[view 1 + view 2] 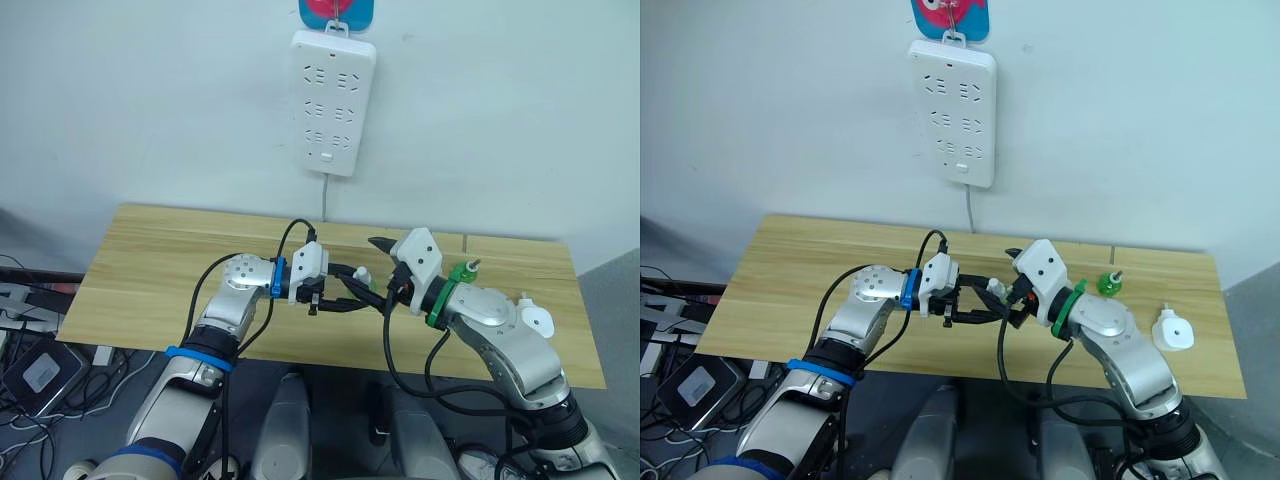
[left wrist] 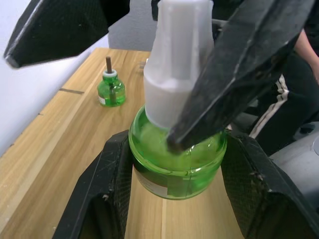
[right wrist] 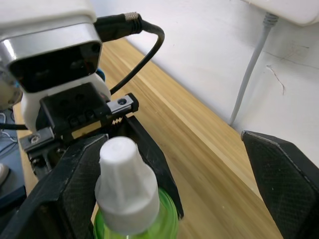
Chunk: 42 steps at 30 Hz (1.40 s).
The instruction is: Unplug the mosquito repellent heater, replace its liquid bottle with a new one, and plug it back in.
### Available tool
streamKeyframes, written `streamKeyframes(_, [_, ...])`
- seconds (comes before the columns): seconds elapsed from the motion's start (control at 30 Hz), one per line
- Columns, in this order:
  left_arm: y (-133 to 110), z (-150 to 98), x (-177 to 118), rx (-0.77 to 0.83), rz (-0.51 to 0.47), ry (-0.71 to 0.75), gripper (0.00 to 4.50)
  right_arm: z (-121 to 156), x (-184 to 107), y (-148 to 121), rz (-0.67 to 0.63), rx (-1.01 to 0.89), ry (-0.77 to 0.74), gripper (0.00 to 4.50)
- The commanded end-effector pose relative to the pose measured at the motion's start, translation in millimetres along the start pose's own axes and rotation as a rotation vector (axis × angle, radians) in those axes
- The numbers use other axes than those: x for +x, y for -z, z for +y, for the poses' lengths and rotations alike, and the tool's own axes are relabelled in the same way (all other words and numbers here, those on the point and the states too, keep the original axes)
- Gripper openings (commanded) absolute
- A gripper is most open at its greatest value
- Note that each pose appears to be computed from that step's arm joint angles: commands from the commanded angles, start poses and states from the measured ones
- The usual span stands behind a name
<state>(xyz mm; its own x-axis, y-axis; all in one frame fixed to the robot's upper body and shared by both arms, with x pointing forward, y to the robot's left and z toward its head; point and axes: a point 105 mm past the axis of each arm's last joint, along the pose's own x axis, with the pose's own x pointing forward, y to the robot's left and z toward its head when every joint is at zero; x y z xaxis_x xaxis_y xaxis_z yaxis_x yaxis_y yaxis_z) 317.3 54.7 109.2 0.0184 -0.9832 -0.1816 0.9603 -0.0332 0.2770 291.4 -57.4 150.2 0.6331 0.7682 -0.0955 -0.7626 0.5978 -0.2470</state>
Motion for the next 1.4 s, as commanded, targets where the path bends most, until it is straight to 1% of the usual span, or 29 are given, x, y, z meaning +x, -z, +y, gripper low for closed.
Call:
streamKeyframes(0.03, [-7.2,-1.5,0.6,0.035,-0.020,0.009,2.21,-7.0,-23.6,-7.7,-0.012,-0.030,0.015,4.46])
streamKeyframes(0.17, [-6.9,-0.6,0.9,0.035,-0.020,0.007,2.21,4.1,-44.4,-8.9,-0.003,0.003,-0.064,4.46])
streamKeyframes(0.27, [-6.7,0.2,0.9,0.035,-0.021,0.007,2.21,13.0,-51.3,-13.4,-0.014,0.052,-0.121,4.46])
streamKeyframes(0.37, [-6.3,-0.2,2.1,0.035,-0.022,0.011,2.21,20.4,-48.2,-21.4,-0.057,0.134,-0.160,4.46])
streamKeyframes(0.43, [-7.2,-0.1,3.5,0.037,-0.025,0.014,2.21,21.9,-41.4,-26.4,-0.087,0.194,-0.162,4.11])
streamKeyframes(0.5, [-7.9,0.1,4.0,0.041,-0.026,0.018,2.21,22.8,-33.9,-27.3,-0.084,0.200,-0.160,3.57])
streamKeyframes(0.87, [-8.8,-3.0,3.7,0.047,-0.027,0.028,2.21,23.2,-12.8,-22.6,-0.053,0.169,-0.154,3.57])
streamKeyframes(0.97, [-9.1,-3.3,3.8,0.048,-0.028,0.027,2.21,24.2,-11.3,-22.6,-0.056,0.158,-0.164,2.97])
streamKeyframes(1.07, [-9.5,-3.6,4.0,0.048,-0.031,0.026,2.21,24.7,-12.1,-21.8,-0.054,0.144,-0.169,1.93])
streamKeyframes(1.1, [-9.5,-3.8,4.1,0.048,-0.031,0.027,2.21,24.6,-12.7,-21.5,-0.052,0.141,-0.168,1.50])
streamKeyframes(1.13, [-9.5,-4.1,4.2,0.047,-0.032,0.027,2.21,24.4,-13.3,-21.4,-0.053,0.138,-0.168,1.19])
streamKeyframes(1.17, [-9.4,-4.6,4.4,0.046,-0.033,0.028,2.21,24.1,-14.1,-22.3,-0.058,0.138,-0.167,0.79])
streamKeyframes(1.2, [-9.1,-5.2,4.6,0.045,-0.033,0.029,2.21,23.8,-14.9,-23.7,-0.064,0.139,-0.167,0.55])
streamKeyframes(1.23, [-7.9,-6.6,4.5,0.043,-0.032,0.031,2.21,24.3,-16.4,-28.1,-0.082,0.141,-0.170,0.36])
streamKeyframes(1.3, [-6.0,-8.5,4.0,0.040,-0.029,0.033,2.21,26.4,-19.8,-38.1,-0.118,0.145,-0.187,0.35])
streamKeyframes(1.4, [-0.3,-10.5,0.3,0.028,-0.013,0.029,2.21,30.6,-26.0,-67.8,-0.208,0.167,-0.226,0.35])
